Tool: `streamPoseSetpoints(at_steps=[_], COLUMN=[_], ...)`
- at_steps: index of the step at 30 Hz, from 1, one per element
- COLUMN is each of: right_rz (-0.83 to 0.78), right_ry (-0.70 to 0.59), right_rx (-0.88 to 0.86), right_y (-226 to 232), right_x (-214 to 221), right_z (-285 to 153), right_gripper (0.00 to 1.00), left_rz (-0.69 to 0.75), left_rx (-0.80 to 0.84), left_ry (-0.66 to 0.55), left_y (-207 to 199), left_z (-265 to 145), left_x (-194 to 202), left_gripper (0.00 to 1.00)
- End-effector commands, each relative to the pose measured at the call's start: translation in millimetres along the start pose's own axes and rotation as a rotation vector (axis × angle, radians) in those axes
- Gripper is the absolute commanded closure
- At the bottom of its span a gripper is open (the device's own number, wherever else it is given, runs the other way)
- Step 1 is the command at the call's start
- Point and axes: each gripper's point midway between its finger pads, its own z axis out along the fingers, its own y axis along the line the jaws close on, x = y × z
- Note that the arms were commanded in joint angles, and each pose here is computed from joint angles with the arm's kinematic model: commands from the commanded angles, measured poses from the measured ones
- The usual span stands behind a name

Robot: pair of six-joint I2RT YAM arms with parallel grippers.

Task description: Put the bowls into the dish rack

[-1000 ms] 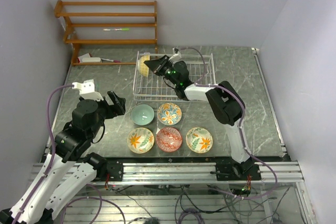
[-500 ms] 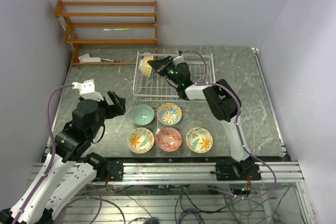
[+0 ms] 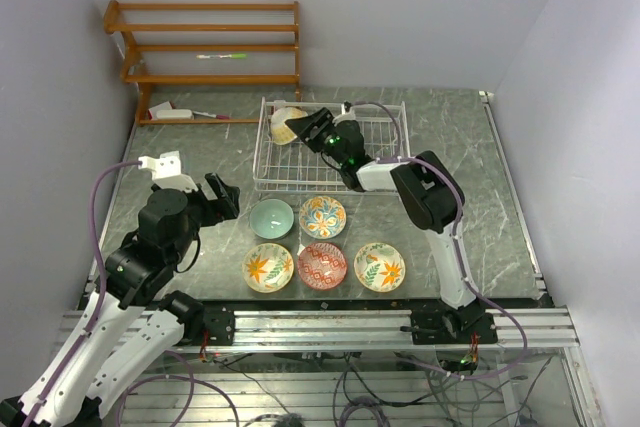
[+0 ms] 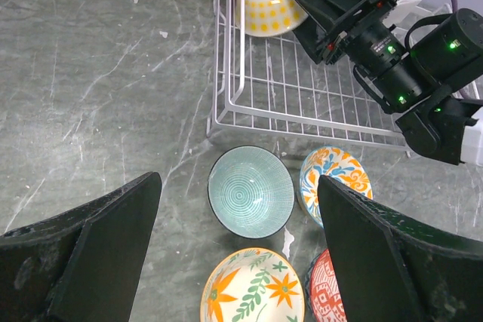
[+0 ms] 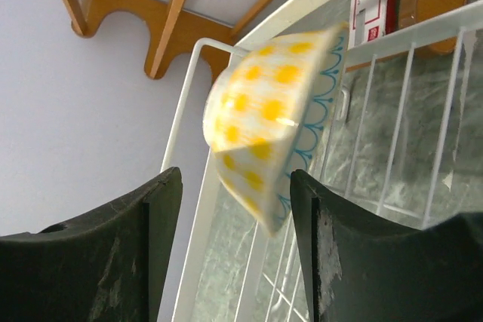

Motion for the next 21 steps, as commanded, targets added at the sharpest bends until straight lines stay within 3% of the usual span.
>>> streamPoseSetpoints(at_steps=[1,10,21], right_rz=[-0.029,-0.088,-0.136], right_ry=[-0.034,-0.04,0.048], right_rx=[0.034,0.099,0.254], right_y=[8.0,14.3,-1.9], right_x=[-14.2,-24.5,-19.0], right_z=[-8.2,-16.7,-15.7], right_gripper=[0.4,0.28,0.23], left_rz=[-0.014,-0.012,-0.015], left_rx=[-0.019,-0.021,-0.032], left_ry=[-0.017,-0.018,-0.024], left_y=[2.2,2.0,4.8], left_z=[-0.6,-0.3,-2.0], left_x=[-5.9,-6.7,-7.3], left_gripper=[0.04,0.04,0.05])
